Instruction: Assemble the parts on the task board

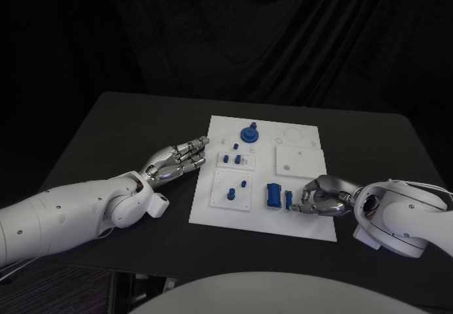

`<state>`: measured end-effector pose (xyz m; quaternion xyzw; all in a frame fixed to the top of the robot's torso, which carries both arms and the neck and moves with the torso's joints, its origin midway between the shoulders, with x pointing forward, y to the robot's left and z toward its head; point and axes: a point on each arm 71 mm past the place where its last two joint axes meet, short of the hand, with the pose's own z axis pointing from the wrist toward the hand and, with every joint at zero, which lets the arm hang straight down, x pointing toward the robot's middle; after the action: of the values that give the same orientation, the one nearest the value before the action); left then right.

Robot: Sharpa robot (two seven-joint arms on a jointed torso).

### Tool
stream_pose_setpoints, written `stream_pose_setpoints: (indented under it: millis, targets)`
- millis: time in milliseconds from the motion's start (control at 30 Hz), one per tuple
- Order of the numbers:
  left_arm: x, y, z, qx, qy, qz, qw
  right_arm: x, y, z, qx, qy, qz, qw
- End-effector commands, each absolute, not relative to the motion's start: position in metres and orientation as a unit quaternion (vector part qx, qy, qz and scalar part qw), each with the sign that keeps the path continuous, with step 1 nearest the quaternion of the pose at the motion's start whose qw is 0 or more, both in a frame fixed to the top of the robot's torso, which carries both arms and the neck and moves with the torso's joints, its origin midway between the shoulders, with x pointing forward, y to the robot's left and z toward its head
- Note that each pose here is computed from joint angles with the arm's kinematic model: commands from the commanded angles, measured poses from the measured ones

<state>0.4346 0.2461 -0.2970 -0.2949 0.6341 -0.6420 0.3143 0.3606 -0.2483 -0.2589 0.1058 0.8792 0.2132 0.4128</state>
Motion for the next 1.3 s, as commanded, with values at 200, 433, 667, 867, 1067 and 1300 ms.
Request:
stream_pose_setpoints:
  millis: [200,433,667,867,1067,1300]
  targets:
    - [0.4335,0.2447,-0.2935,-0.287,0.615,-0.663,0.315,0.3622,-0.2442,-0.2592,0.066,0.877,0.196,0.433]
    - [0.4334,0.2444,-0.2939,-0.287,0.616,-0.663,0.314,0.3641,-0.2429,-0.2572,0.015,0.869,0.167,0.465]
    - [0.4331,0.2445,-0.2947,-0.288,0.616,-0.663,0.313,0.3656,-0.242,-0.2533,-0.009,0.853,0.162,0.496]
    - [0.4326,0.2445,-0.2955,-0.289,0.617,-0.662,0.312,0.3659,-0.2416,-0.2525,-0.016,0.849,0.163,0.502]
    - [0.4322,0.2442,-0.2961,-0.289,0.618,-0.662,0.311,0.3663,-0.2414,-0.2529,-0.022,0.849,0.165,0.501]
    - [0.4319,0.2437,-0.2968,-0.29,0.618,-0.662,0.31,0.3666,-0.2395,-0.2526,-0.026,0.846,0.173,0.503]
